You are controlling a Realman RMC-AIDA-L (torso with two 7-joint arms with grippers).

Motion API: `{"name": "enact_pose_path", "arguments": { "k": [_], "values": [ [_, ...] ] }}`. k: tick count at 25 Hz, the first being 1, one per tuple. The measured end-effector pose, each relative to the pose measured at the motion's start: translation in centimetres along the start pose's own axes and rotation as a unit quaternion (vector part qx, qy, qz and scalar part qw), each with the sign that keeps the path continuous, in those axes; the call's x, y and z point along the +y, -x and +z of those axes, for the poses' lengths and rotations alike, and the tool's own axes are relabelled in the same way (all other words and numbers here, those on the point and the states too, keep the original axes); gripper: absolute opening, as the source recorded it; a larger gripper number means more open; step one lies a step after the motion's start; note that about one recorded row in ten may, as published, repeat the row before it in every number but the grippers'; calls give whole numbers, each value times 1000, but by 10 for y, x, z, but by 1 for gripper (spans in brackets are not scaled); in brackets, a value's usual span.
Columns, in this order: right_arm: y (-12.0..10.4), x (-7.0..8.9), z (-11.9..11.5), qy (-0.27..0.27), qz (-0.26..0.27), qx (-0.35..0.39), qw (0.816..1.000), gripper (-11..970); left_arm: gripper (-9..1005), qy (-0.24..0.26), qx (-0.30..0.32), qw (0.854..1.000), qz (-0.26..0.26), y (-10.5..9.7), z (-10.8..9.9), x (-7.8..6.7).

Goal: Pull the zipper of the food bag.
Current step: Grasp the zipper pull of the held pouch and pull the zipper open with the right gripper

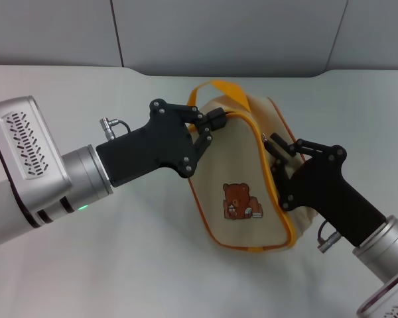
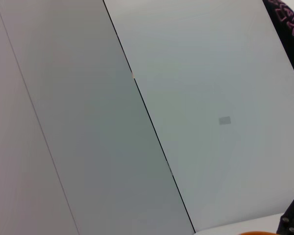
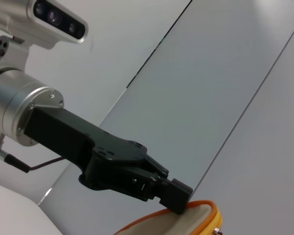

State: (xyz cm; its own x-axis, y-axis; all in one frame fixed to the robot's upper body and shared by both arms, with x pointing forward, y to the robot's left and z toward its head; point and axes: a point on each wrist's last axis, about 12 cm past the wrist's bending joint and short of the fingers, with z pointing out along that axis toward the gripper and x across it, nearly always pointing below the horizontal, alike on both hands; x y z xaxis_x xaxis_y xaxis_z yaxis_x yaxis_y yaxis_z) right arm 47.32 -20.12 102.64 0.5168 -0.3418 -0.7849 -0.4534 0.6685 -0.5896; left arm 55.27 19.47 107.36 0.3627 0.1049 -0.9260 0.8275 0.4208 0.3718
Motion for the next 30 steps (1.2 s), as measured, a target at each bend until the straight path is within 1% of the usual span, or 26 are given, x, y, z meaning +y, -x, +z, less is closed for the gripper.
{"name": "enact_pose_path", "arguments": {
  "k": [4,6,10,13,14,18,19,20,24,27,30],
  "values": [
    [0,0,0,2,-1,0,1000,212,21,1,0,1000,-1,0,-1,0],
    [0,0,0,2,-1,0,1000,4,21,1,0,1000,-1,0,-1,-1],
    [-1,1,-4,3,0,6,1000,0,20,1,-2,1000,-2,0,-1,-1],
    [-3,5,-13,-1,4,18,1000,1,19,2,-2,1000,-2,0,-1,-1],
    [-4,9,-26,-7,11,33,999,5,19,3,-1,1000,-2,0,-1,0],
    [-4,21,-57,-19,25,69,997,19,18,5,-1,1000,-2,0,-1,0],
    [-4,23,-64,-19,28,76,997,23,18,7,-1,1000,-2,0,-1,1],
    [-4,23,-64,-19,28,76,997,26,18,7,-1,1000,-2,0,-1,1],
    [0,36,-91,-20,40,100,994,40,17,8,1,1000,-2,-1,-2,1],
    [1,37,-93,-24,42,101,994,51,17,9,3,1000,-2,-1,-2,1],
    [9,32,-95,-53,47,74,995,61,17,11,5,1000,-3,-2,-2,1]
  ]
}}
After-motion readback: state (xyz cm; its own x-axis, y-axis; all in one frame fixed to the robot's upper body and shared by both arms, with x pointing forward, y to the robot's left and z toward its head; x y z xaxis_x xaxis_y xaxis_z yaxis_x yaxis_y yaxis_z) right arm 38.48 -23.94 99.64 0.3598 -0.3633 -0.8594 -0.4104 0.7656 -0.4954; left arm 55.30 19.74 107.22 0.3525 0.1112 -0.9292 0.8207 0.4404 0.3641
